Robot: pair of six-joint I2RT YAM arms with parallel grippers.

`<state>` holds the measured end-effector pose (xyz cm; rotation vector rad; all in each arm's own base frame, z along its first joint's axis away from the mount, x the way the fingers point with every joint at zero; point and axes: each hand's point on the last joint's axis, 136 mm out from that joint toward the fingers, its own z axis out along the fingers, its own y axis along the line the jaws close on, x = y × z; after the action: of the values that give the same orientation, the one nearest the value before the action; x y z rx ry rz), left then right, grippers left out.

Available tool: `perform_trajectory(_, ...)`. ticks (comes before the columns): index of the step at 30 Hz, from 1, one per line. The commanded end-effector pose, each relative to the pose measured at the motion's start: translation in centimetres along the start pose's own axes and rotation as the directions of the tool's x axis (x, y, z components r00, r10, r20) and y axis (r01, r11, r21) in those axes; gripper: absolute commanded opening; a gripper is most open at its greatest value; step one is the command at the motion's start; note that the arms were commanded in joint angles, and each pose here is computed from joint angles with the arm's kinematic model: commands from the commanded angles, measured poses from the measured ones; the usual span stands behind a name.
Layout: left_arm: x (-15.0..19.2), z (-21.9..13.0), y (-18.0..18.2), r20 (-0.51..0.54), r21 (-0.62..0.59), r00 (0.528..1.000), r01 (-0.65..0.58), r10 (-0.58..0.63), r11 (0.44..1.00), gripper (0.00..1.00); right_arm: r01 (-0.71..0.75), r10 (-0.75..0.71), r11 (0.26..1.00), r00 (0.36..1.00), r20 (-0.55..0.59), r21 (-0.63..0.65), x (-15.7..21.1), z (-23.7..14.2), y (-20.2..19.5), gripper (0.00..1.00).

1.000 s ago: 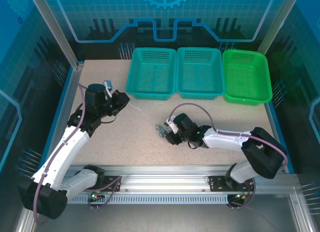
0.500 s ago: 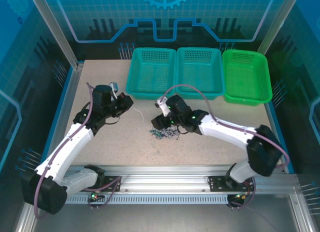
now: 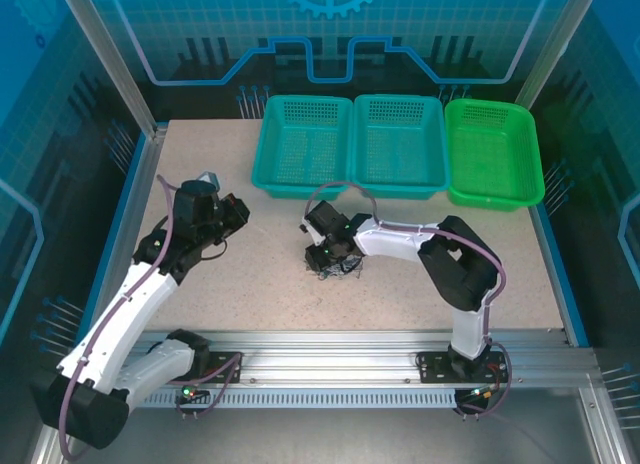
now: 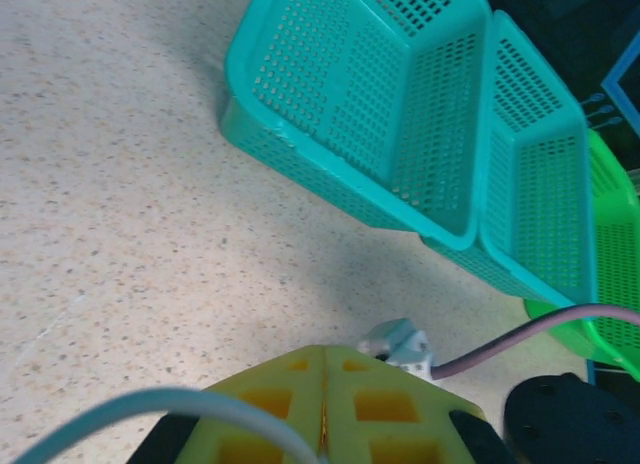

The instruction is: Untangle the cables

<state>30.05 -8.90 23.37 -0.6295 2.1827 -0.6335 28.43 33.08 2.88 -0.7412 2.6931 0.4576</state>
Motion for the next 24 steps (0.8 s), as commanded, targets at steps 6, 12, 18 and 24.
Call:
perform_trajectory(6, -3.4, -5.1, 7.1, 0.226, -0.259, 0.972, 0.125, -0.066, 0.958, 0.00, -0.244, 0.234, 0.943, 0.970, 0.072, 0.228, 1.6, -4.1, -10.7, 0.00)
perform_trajectory(12, -4.0, -6.5, 9.6, 0.294, -0.293, 0.950, 0.193, -0.104, 0.936, 0.00, -0.433, 0.388, 0.880, 0.892, 0.231, 0.195, 1.6, -8.3, -15.6, 0.00)
perform_trajectory(18, -0.6, -0.5, 7.7, 0.114, -0.106, 0.987, 0.124, -0.112, 0.987, 0.01, -0.360, 0.340, 0.931, 0.913, 0.226, 0.056, -0.7, -8.4, -12.3, 0.00)
perform_trajectory(24, 1.4, 1.8, 10.1, 0.064, -0.161, 0.993, 0.111, -0.102, 0.981, 0.09, -0.323, 0.307, 0.946, 0.919, 0.246, 0.025, -1.4, -9.5, -11.5, 0.00)
